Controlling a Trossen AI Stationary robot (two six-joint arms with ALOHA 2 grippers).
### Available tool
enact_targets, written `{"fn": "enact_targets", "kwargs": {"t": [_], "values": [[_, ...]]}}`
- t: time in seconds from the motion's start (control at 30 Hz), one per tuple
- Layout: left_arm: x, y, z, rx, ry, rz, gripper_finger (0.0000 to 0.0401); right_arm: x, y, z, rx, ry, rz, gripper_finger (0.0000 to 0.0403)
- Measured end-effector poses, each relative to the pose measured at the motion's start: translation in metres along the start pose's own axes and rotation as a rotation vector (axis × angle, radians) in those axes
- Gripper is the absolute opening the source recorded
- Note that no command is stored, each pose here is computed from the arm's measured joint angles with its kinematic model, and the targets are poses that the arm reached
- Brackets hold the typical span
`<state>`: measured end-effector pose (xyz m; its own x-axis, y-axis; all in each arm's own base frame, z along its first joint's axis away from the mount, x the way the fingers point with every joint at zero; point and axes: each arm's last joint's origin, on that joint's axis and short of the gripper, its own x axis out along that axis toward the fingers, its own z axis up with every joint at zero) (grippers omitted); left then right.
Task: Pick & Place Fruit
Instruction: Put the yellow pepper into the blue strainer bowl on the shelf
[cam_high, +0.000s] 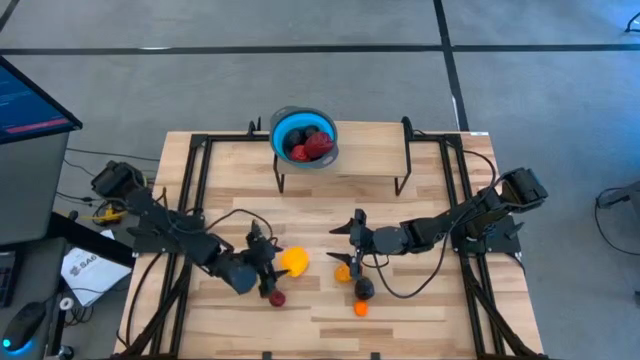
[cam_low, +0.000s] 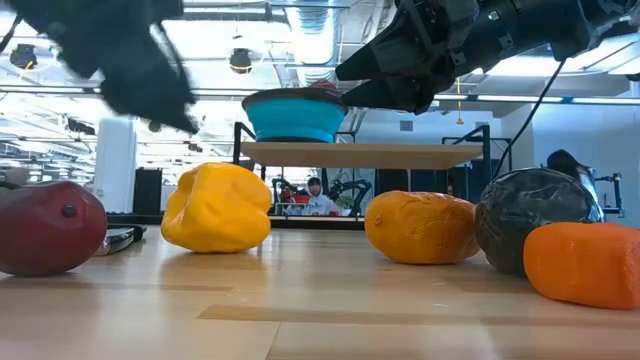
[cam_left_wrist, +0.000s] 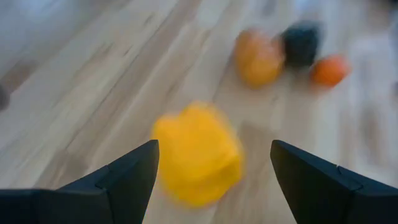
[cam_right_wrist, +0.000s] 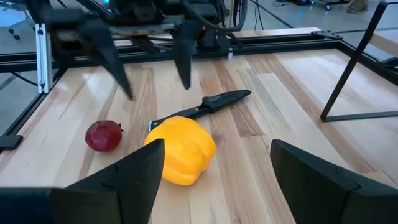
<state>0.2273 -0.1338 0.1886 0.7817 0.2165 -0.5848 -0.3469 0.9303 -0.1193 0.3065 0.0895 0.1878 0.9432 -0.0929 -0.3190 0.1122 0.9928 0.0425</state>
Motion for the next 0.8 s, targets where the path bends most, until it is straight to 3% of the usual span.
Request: {"fn": "enact_targets", "kwargs": {"t": [0.13, 0.3, 0.8], "values": [[-0.001, 0.003, -0.014, -0.049, 0.045, 0.080, 0.0301, 0.000, 0.000, 0.000, 0.000, 0.000, 0.000, 0.0286], [0.005, 0.000, -0.028, -0.146, -0.001, 0.135, 0.0301, 0.001, -0.003, 0.001, 0.004, -0.001, -0.010, 0.0286], [0.044, -0.021, -0.059, -0.371, -0.124, 0.145, 0.0301, 0.003, -0.008, 0.001, 0.009, -0.002, -0.026, 0.0286]]}}
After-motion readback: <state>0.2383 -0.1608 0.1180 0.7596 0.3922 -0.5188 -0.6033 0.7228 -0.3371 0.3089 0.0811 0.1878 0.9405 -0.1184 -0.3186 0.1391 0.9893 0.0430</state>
